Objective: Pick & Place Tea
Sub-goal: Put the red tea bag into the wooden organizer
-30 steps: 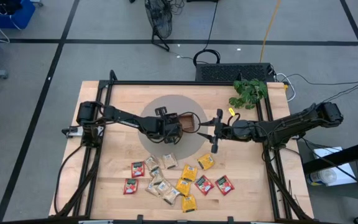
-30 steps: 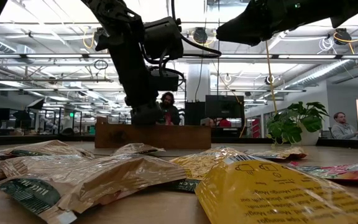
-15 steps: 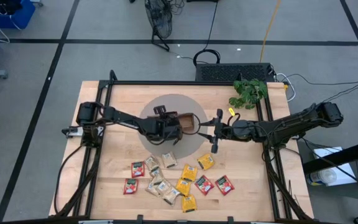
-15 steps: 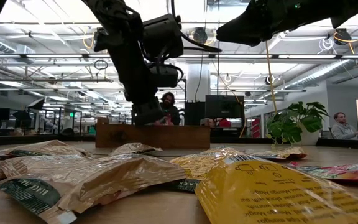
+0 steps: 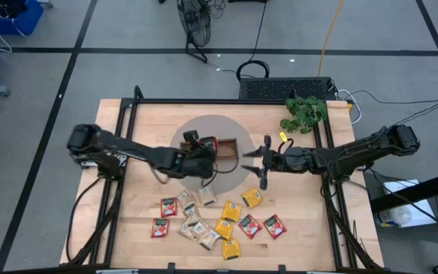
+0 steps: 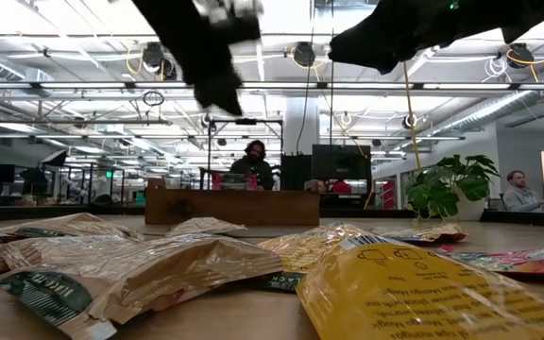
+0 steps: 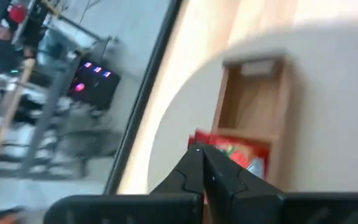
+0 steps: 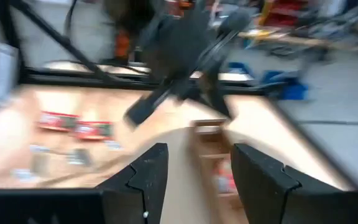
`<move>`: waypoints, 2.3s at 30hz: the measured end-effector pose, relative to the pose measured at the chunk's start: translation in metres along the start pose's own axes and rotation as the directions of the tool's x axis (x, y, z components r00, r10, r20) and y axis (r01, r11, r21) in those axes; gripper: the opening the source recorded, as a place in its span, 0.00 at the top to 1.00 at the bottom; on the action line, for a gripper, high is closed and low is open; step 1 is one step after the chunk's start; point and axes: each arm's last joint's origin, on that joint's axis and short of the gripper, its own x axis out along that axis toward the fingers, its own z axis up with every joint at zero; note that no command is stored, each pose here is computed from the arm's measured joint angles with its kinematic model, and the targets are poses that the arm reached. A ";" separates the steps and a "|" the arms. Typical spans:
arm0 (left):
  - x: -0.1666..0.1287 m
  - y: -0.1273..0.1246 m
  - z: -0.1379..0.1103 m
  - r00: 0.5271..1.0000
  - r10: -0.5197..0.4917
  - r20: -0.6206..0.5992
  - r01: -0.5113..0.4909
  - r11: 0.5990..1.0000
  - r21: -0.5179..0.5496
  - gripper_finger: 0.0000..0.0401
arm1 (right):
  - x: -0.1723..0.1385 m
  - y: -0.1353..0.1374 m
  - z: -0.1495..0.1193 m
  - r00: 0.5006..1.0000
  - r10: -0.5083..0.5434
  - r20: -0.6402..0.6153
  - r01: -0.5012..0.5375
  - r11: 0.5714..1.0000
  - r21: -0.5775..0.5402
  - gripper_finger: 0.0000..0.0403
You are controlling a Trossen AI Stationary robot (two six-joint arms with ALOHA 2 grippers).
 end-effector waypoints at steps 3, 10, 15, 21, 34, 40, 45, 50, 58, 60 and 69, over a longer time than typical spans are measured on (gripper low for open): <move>-0.026 0.015 0.008 0.992 -0.081 0.096 0.091 0.990 -0.112 0.99 | -0.001 0.006 0.000 0.985 0.173 0.005 -0.173 0.980 0.101 0.60; -0.048 0.030 -0.004 0.876 -0.267 0.402 0.347 0.927 -0.141 0.88 | -0.008 0.019 0.000 0.939 0.344 -0.017 -0.344 0.939 0.017 0.60; -0.049 0.035 -0.031 0.788 -0.239 0.568 0.417 0.885 -0.206 0.79 | -0.027 0.057 -0.013 0.908 0.378 -0.181 -0.398 0.913 -0.090 0.57; -0.039 0.032 -0.050 0.780 -0.206 0.591 0.421 0.871 -0.253 0.68 | -0.059 0.103 -0.024 0.844 0.238 -0.481 -0.327 0.939 -0.110 0.45; -0.035 0.035 -0.052 0.790 -0.205 0.578 0.463 0.818 -0.342 0.62 | -0.070 0.165 -0.083 0.590 0.162 -0.791 -0.350 0.934 -0.069 0.38; -0.036 0.033 -0.052 0.787 -0.212 0.580 0.493 0.780 -0.385 0.61 | -0.061 0.191 -0.094 0.465 0.060 -0.883 -0.433 0.885 -0.168 0.39; -0.035 0.032 -0.052 0.788 -0.214 0.578 0.495 0.778 -0.387 0.61 | -0.054 0.199 -0.104 0.454 0.034 -0.891 -0.439 0.878 -0.190 0.39; -0.034 0.031 -0.052 0.792 -0.218 0.570 0.492 0.781 -0.385 0.61 | -0.052 0.197 -0.107 0.446 0.018 -0.895 -0.439 0.875 -0.202 0.49; -0.033 0.030 -0.054 0.802 -0.229 0.551 0.484 0.790 -0.376 0.62 | -0.046 0.194 -0.107 0.451 0.014 -0.893 -0.481 0.846 -0.230 0.94; -0.033 0.030 -0.054 0.803 -0.230 0.550 0.484 0.790 -0.376 0.62 | -0.045 0.193 -0.107 0.461 0.011 -0.887 -0.484 0.841 -0.241 0.96; -0.033 0.030 -0.054 0.803 -0.227 0.552 0.508 0.745 -0.432 0.62 | -0.046 0.188 -0.084 0.588 -0.213 -0.780 -0.389 0.771 -0.504 0.99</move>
